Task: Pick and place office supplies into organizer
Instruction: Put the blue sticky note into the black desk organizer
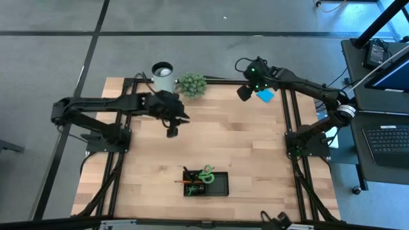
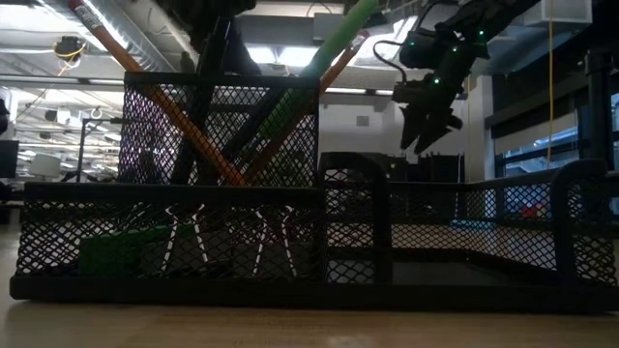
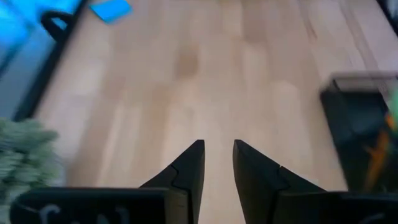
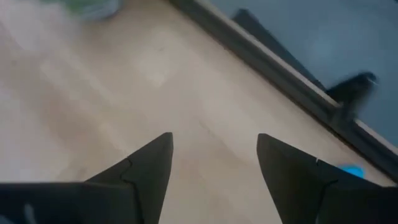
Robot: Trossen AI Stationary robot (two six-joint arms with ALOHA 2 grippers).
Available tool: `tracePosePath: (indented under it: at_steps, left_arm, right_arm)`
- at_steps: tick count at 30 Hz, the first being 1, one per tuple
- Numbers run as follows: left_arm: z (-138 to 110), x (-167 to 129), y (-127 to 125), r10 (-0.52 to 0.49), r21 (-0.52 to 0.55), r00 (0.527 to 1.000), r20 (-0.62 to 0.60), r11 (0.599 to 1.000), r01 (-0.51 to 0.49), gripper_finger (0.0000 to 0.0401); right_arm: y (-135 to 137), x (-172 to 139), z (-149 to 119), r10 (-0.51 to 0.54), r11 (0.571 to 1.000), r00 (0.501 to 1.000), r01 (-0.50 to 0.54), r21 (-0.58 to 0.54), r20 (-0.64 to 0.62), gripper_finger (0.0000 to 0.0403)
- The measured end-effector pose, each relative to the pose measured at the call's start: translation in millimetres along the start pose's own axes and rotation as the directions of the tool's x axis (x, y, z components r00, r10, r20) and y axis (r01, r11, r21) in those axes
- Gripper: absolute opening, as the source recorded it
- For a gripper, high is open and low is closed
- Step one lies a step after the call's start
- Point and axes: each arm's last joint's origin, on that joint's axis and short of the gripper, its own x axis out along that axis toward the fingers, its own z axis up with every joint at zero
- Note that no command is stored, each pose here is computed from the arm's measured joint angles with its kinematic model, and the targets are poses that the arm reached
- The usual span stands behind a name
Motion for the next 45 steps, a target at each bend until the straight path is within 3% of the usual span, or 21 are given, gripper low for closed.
tracePosePath:
  at_steps: [3,7,11,17,27,38,45]
  left_arm:
    - [-16,-1,15,0.033,-0.042,0.993,0.114,0.999,-0.029,0.0077]
    - [-38,2,30,0.108,-0.131,0.973,0.203,0.988,-0.082,0.0077]
    - [-52,7,41,0.166,-0.234,0.958,0.235,0.966,-0.111,0.0079]
    - [-55,9,46,0.193,-0.266,0.946,0.260,0.956,-0.122,0.0079]
    - [-54,8,48,0.204,-0.269,0.941,0.269,0.954,-0.130,0.0079]
    - [-54,8,48,0.206,-0.255,0.941,0.268,0.957,-0.137,0.0079]
    - [-54,8,48,0.205,-0.254,0.941,0.268,0.957,-0.136,0.0079]
  right_arm:
    - [-13,2,0,-0.129,0.983,0.992,0.129,0.131,-0.011,0.0236]
    - [-38,9,-4,-0.293,0.918,0.953,0.305,0.255,-0.084,0.0236]
    - [-59,19,-8,-0.320,0.855,0.934,0.357,0.376,-0.159,0.0236]
    - [-81,44,-13,-0.338,0.818,0.906,0.417,0.396,-0.255,0.0236]
    - [-95,91,-30,-0.312,0.803,0.849,0.475,0.360,-0.426,0.0236]
    - [-96,115,-39,-0.247,0.812,0.838,0.453,0.369,-0.486,0.0236]
    - [-82,123,-36,-0.221,0.840,0.859,0.408,0.358,-0.462,0.0236]
